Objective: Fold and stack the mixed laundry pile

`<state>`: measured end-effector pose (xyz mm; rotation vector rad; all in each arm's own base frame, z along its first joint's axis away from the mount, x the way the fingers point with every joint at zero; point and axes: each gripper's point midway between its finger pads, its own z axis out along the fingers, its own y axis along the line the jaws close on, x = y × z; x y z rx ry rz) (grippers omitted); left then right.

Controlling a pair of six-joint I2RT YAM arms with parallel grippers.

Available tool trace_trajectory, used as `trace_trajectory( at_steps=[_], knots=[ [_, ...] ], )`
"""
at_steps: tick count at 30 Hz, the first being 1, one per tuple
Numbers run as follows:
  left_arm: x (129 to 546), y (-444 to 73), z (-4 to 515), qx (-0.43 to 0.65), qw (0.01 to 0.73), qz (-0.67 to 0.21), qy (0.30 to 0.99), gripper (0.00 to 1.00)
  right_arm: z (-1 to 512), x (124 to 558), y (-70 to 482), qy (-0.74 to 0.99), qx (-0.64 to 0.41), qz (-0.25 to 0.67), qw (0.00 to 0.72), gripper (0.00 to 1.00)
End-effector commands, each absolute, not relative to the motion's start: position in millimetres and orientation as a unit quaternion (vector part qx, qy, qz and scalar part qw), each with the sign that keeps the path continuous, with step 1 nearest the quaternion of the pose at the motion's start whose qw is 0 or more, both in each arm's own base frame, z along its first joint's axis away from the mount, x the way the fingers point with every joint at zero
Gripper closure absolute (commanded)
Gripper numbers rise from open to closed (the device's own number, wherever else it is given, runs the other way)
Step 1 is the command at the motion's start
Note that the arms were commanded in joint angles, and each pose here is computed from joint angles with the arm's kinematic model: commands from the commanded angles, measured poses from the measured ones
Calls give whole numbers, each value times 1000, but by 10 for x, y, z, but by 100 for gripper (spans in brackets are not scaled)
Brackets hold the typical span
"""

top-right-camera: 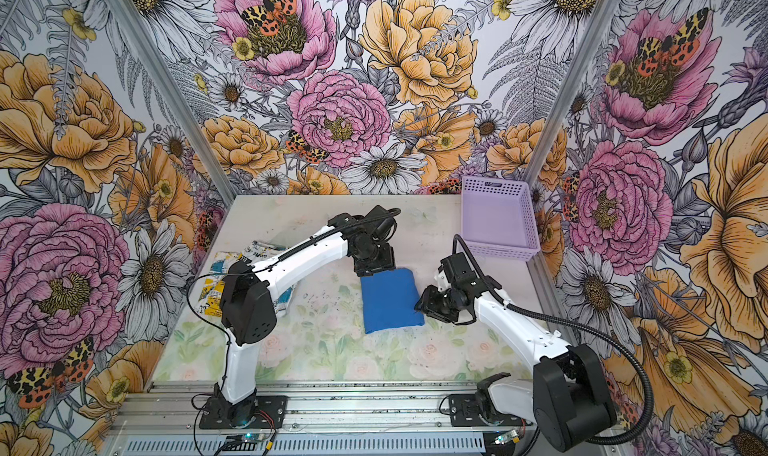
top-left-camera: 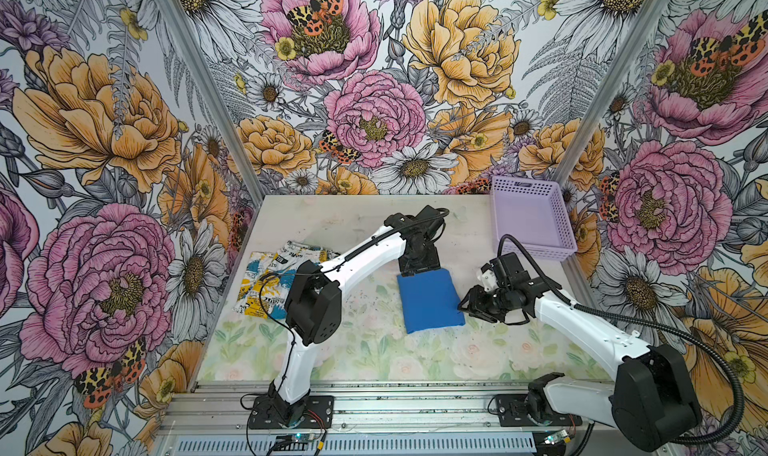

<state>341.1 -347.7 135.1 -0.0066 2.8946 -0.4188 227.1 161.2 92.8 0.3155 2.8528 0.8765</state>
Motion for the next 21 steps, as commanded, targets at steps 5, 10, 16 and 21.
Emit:
trace_trajectory(
  at_steps=[5, 10, 16, 21],
  knots=[
    [3836, -3692, 1220, 176, 174, -111, 962, 33, 802, 1985, 1797, 948, 122, 291, 43, 53],
    [3826, -3730, 1046, 247, 169, -109, 948, 29, 691, 1849, 1783, 939, 165, 297, 55, 43],
    [3902, -3537, 908, 239, 176, -122, 947, 27, 661, 1945, 1900, 931, 187, 303, 86, 38],
    [3895, -3401, 774, 243, 167, -135, 946, 27, 516, 2001, 1995, 927, 206, 296, 103, 37]
  ],
)
